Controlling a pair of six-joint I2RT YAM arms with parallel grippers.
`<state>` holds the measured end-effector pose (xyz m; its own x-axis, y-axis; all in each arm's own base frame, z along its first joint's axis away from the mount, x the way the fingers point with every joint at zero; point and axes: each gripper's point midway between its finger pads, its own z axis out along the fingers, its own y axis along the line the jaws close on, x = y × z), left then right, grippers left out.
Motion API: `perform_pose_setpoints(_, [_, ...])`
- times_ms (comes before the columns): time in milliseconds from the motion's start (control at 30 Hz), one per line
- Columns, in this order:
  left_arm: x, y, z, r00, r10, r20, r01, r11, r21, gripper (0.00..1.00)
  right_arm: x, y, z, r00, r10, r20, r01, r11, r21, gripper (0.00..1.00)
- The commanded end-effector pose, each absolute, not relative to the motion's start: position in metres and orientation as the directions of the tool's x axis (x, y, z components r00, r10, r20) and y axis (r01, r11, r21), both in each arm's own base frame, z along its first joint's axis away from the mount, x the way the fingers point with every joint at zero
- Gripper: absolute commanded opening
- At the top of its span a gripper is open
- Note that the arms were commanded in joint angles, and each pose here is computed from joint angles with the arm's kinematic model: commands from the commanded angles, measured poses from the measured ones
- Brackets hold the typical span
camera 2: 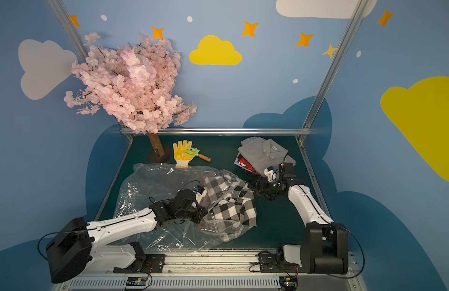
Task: Take the shirt out of the vacuum bag
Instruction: Take out the shirt from the vacuum bag.
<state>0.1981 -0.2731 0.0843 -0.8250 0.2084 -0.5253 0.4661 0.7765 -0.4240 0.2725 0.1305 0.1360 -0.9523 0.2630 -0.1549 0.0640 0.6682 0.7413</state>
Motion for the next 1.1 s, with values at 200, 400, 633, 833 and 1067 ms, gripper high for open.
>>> perform_pose_setpoints(200, [0.195, -0.279, 0.086, -0.829, 0.228, -0.511, 0.479, 0.761, -0.437, 0.03, 0.189, 0.12, 0.088, -0.939, 0.341, -0.042, 0.214, 0.677, 0.705, 0.78])
perform_pose_setpoints(400, [0.194, -0.286, 0.089, -0.823, 0.237, -0.516, 0.493, 0.749, -0.443, 0.03, 0.159, 0.125, 0.07, -0.936, 0.35, -0.019, 0.226, 0.644, 0.73, 0.79])
perform_pose_setpoints(633, [0.189, -0.291, 0.085, -0.82, 0.26, -0.511, 0.507, 0.745, -0.434, 0.03, 0.149, 0.14, 0.059, -0.947, 0.317, -0.049, 0.173, 0.635, 0.753, 0.8])
perform_pose_setpoints(833, [0.186, -0.293, 0.086, -0.815, 0.27, -0.513, 0.516, 0.741, -0.43, 0.03, 0.15, 0.146, 0.068, -0.946, 0.304, -0.112, 0.108, 0.624, 0.774, 0.8])
perform_pose_setpoints(1067, [0.183, -0.3, 0.086, -0.81, 0.283, -0.514, 0.529, 0.73, -0.432, 0.03, 0.159, 0.147, 0.077, -0.93, 0.312, -0.191, 0.05, 0.625, 0.779, 0.8])
